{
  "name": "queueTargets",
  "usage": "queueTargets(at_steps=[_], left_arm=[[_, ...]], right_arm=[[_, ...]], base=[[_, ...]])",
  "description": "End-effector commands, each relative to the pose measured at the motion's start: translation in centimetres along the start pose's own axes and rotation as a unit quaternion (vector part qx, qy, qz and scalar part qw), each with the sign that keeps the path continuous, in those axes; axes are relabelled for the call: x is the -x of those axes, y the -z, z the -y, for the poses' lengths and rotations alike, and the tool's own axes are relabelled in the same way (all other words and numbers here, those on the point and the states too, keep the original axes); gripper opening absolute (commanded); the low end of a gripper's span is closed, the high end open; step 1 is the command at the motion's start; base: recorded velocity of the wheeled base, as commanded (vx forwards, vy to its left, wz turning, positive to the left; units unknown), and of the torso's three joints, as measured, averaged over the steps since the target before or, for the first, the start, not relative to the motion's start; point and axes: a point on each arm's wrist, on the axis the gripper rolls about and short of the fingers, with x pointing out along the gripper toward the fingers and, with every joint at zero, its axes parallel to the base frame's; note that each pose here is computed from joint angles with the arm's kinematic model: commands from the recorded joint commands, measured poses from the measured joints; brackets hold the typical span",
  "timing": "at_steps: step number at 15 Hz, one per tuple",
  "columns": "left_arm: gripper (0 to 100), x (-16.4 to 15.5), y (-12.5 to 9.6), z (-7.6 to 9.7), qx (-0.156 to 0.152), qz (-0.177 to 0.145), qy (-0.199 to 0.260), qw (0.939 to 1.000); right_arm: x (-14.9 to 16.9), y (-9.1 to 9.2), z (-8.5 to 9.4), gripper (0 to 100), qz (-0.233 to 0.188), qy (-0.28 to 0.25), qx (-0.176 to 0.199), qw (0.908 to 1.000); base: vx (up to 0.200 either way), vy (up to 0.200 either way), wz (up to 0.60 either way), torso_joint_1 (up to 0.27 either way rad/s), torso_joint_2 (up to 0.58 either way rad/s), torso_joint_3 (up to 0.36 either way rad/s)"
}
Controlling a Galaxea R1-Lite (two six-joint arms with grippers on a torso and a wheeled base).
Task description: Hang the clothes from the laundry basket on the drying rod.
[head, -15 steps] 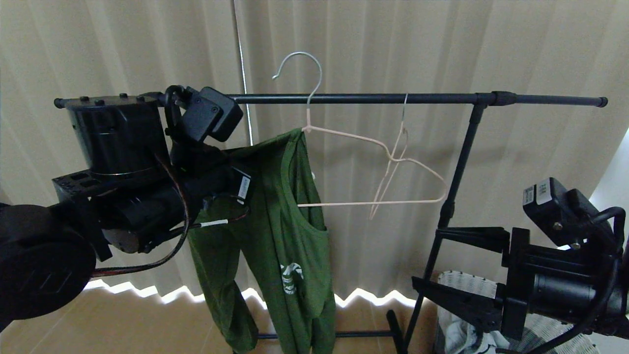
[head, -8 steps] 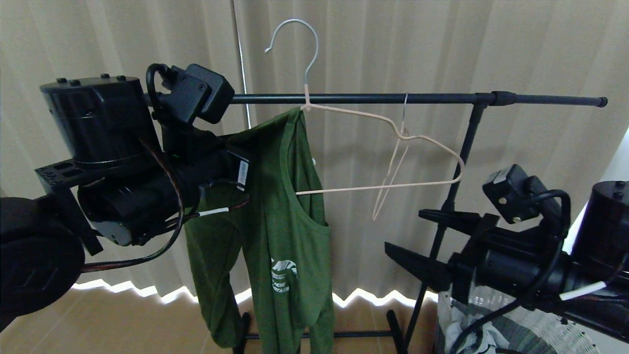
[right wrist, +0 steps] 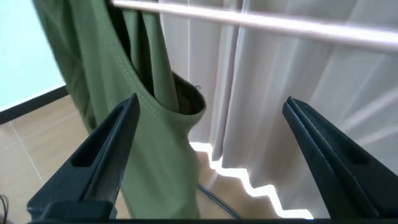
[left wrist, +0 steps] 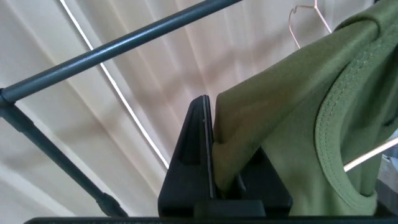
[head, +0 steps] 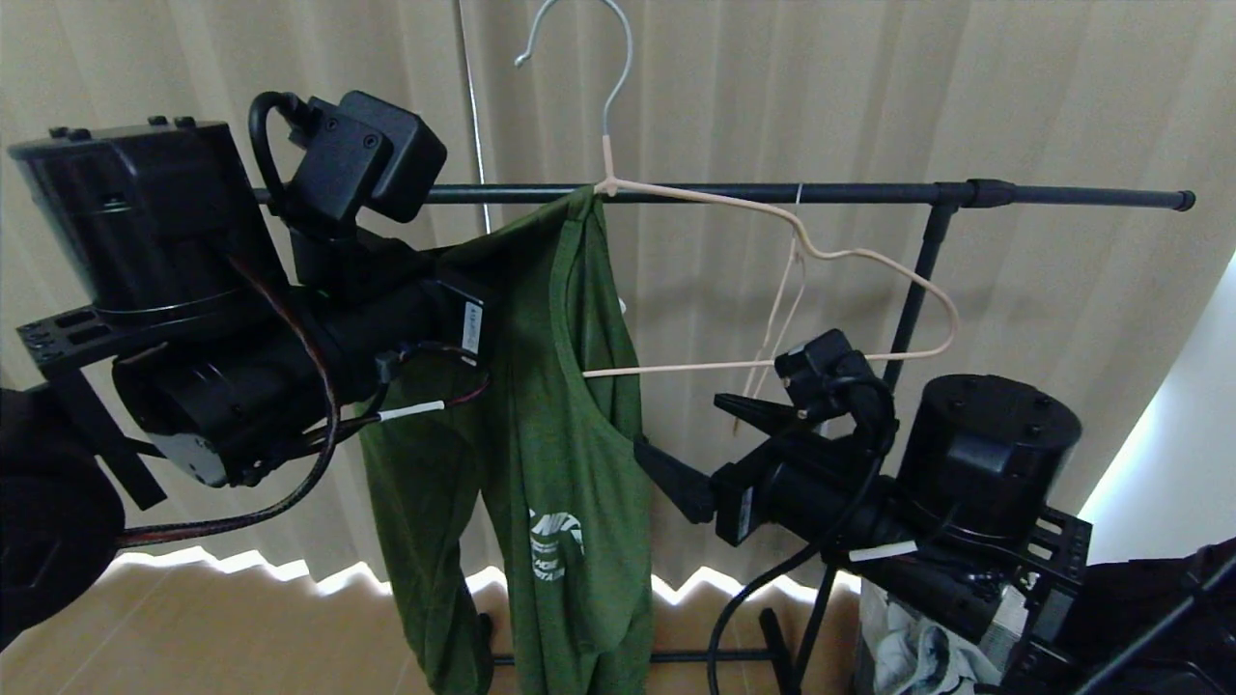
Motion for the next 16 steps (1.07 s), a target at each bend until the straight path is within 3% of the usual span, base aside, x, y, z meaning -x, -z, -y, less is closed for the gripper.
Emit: queueTargets(at_steps=[1, 12, 16], left_arm=[[0, 0.4, -0.4, 0.3, 0.001, 0.007, 0.006, 1.0000], [0, 1.1, 0.2, 0.3, -0.006, -0.003, 0.009, 0.9999], [0, 1.8, -0.7, 1.2, -0.001, 0.018, 0.033, 0.9993]], right_arm=[[-1.5, 1.1, 0.0, 100, -0.010, 0.001, 0.001, 1.0000], [-2.0, -1.2, -0.2, 100, 0.054, -0.002, -0.001, 0.9986], [-2.7, 1.0, -0.1, 100, 0.019, 0.000, 0.001, 0.9998]], base=[[0.000, 0.000, 0.00, 0.000, 0.00, 0.000], [0.000, 0.000, 0.00, 0.000, 0.00, 0.000], [0.000, 0.000, 0.00, 0.000, 0.00, 0.000]])
